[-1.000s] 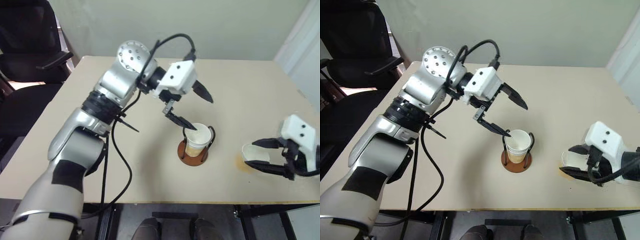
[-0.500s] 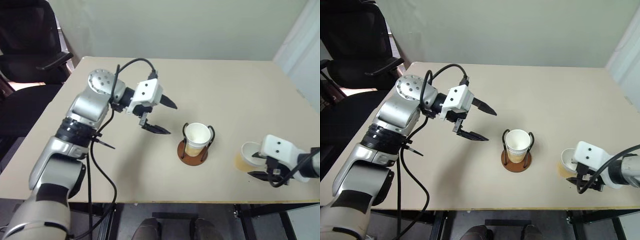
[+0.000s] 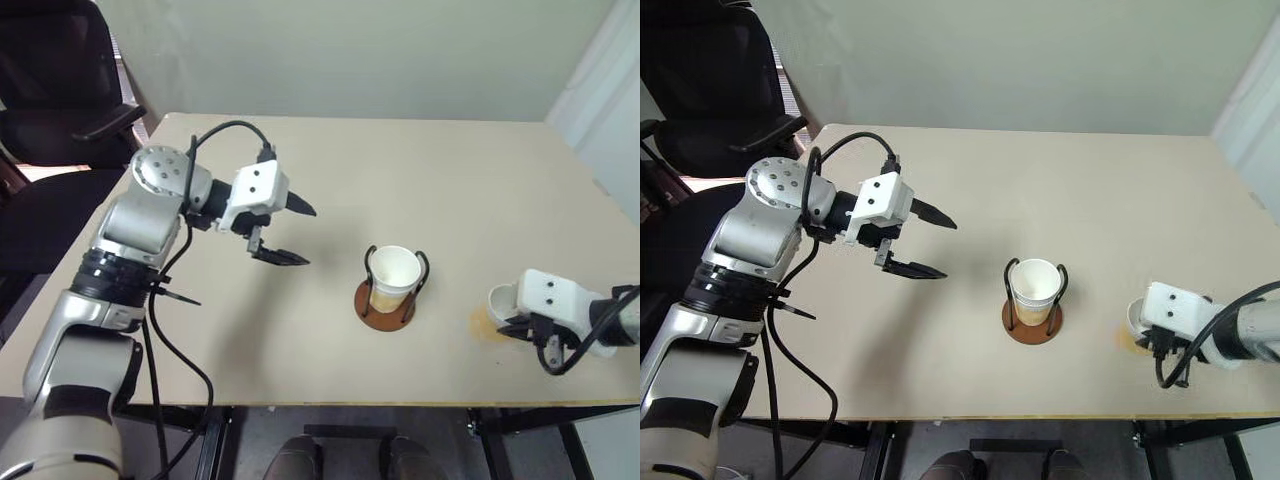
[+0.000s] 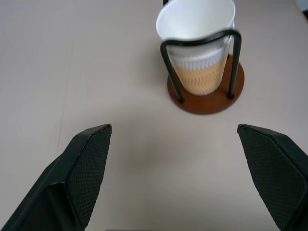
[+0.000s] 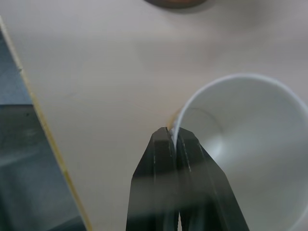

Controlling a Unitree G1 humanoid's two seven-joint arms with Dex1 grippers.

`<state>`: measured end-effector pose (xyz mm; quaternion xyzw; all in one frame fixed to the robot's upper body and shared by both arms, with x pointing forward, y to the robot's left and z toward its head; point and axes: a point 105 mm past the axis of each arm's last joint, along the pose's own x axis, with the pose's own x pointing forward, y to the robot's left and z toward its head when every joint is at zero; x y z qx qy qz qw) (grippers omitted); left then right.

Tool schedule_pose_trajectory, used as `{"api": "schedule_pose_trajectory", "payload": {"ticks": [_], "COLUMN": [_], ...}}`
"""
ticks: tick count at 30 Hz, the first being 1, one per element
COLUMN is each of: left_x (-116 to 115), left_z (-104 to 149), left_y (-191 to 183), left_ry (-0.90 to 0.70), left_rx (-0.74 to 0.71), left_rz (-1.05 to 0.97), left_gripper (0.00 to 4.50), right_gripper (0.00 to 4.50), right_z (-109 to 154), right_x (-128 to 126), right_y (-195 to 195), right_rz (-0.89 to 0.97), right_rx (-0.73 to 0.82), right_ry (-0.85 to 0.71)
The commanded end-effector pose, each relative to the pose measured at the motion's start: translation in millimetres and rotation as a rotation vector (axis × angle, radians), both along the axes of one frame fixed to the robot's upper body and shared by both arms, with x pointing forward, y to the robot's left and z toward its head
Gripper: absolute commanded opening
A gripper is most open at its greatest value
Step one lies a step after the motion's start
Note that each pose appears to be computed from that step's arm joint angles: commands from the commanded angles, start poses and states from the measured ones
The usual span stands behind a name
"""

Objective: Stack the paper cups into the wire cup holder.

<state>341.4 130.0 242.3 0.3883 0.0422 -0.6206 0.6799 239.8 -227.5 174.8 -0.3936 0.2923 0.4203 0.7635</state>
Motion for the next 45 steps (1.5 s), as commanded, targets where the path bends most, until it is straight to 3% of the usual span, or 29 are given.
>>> {"api": "schedule_pose_trajectory", "payload": {"ticks": [1,5,9,15,27,31,37,42,45], "left_x": [-5,-8,-9,-10,-12,-13,-13,-6,4], "left_z": [12,9,10,9,7,6,7,10,23], "left_y": [5,7,6,4,3,2,3,15,27], "left_ry": [-0.053,-0.039,-0.028,-0.03,-0.03,-0.032,-0.034,-0.043,-0.078], "left_rx": [-0.018,-0.024,-0.035,-0.035,-0.032,-0.028,-0.026,-0.04,-0.081], "left_rz": [0.006,0.009,0.009,0.007,0.007,0.003,0.008,0.071,0.152], "left_gripper": [4.5,4.5,4.5,4.5,4.5,4.5,4.5,4.5,4.5], "right_gripper": [0.04,0.04,0.04,0.04,0.04,0.95,3.02,3.02,3.02], "right_z": [68,117,128,114,85,90,126,146,161], "right_x": [7,3,2,10,23,23,31,34,47], "right_y": [10,53,91,120,130,137,138,109,70], "right_rz": [0.079,0.286,0.45,0.576,0.66,0.668,0.528,0.345,0.122], "right_rx": [0.004,0.059,0.073,0.03,-0.074,-0.036,0.149,0.275,0.399], "right_ry": [-0.163,-0.26,-0.262,-0.218,-0.178,-0.182,-0.235,-0.273,-0.356]}}
